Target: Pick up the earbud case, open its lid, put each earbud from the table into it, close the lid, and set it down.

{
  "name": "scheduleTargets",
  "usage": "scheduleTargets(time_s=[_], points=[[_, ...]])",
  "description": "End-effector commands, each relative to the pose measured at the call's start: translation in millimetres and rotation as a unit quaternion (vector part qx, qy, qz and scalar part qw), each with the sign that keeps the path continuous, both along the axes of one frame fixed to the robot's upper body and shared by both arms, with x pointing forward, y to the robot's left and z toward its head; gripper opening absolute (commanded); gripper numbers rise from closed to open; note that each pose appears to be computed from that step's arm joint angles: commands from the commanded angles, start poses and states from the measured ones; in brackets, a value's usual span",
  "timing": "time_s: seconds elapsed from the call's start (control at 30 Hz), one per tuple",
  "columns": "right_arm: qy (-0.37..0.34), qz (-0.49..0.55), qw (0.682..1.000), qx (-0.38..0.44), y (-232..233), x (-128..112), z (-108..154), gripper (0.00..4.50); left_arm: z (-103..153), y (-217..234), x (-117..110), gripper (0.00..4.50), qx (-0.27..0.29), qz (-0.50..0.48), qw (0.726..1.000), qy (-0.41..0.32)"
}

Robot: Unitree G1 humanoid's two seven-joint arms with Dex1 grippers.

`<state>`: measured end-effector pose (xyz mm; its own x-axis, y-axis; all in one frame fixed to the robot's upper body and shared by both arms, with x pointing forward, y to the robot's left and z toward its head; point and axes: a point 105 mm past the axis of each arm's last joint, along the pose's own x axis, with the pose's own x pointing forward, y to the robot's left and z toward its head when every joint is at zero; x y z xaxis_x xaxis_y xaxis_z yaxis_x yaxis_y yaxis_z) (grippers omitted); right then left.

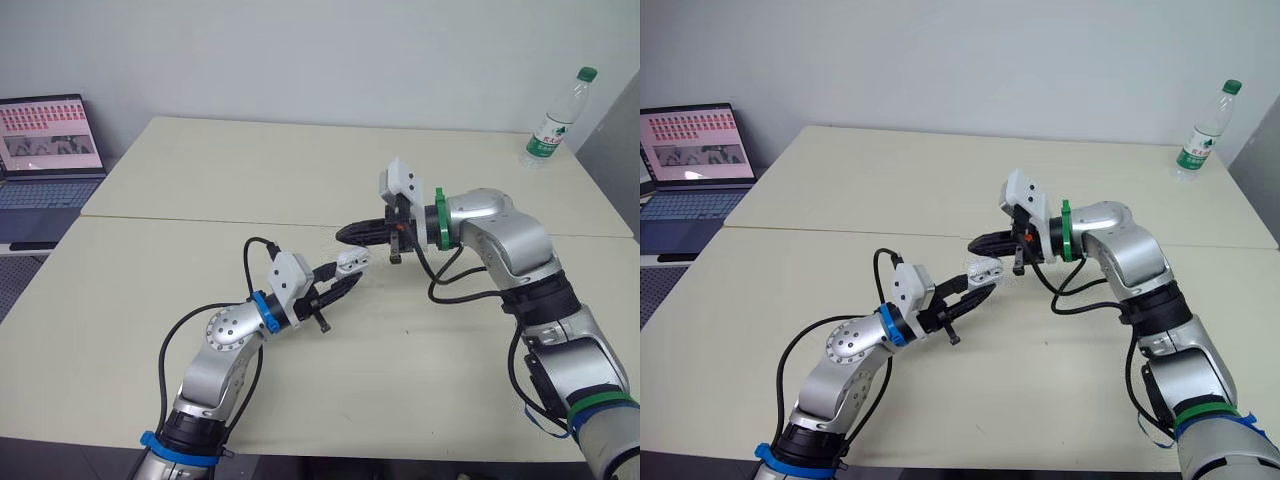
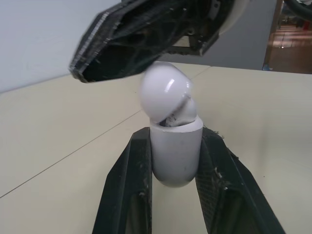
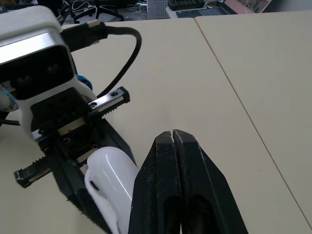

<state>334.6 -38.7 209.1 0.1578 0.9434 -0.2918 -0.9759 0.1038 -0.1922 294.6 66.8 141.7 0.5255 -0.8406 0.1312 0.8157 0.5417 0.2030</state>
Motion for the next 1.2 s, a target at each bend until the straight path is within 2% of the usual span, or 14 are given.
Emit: scheduleTargets(time_s=[0.03,0.23,0.4,0.5,0.57,0.77,0.83,0.87,1.0,1.2], points=[[-0.021,-0.002,1.0,-0.003,-5.4,-4.0,3.8,0.04,15.3,1.4,0.9,0.81,-0.013,0.003,1.0,-0.026],[-0.033,-0.022,0.999,-0.003,-12.5,-5.7,-2.2,0.04,17.1,1.4,2.7,0.81,-0.014,0.0,1.0,-0.026],[-0.065,-0.057,0.991,0.099,-28.8,-4.2,32.9,0.04,17.0,2.3,1.7,0.81,-0.024,-0.012,1.0,0.004],[-0.073,-0.072,0.986,0.134,-48.7,-11.5,44.9,0.63,13.3,3.6,0.4,0.81,-0.036,-0.023,0.996,0.072],[-0.087,-0.071,0.985,0.129,-59.8,-20.8,41.1,1.28,6.5,4.3,-2.0,0.81,-0.025,-0.036,0.991,0.127],[-0.117,-0.073,0.988,0.069,-86.8,-42.8,-7.9,3.52,-8.6,8.8,3.5,0.81,-0.029,-0.037,0.951,0.306],[-0.117,-0.066,0.989,0.055,-89.7,-50.6,-25.9,4.27,-15.2,7.0,6.8,0.81,-0.044,-0.028,0.924,0.379],[-0.116,-0.069,0.99,0.052,-90.8,-53.2,-33.8,4.47,-18.5,4.9,7.6,0.81,-0.053,-0.025,0.908,0.416],[-0.109,-0.089,0.988,0.061,-85.3,-57.2,-48.5,4.47,-31.9,0.9,7.2,0.81,-0.071,-0.008,0.854,0.515],[-0.119,-0.107,0.984,0.081,-74.7,-57.3,-47.2,4.47,-61.1,6.9,3.3,0.81,-0.042,0.042,0.809,0.585]])
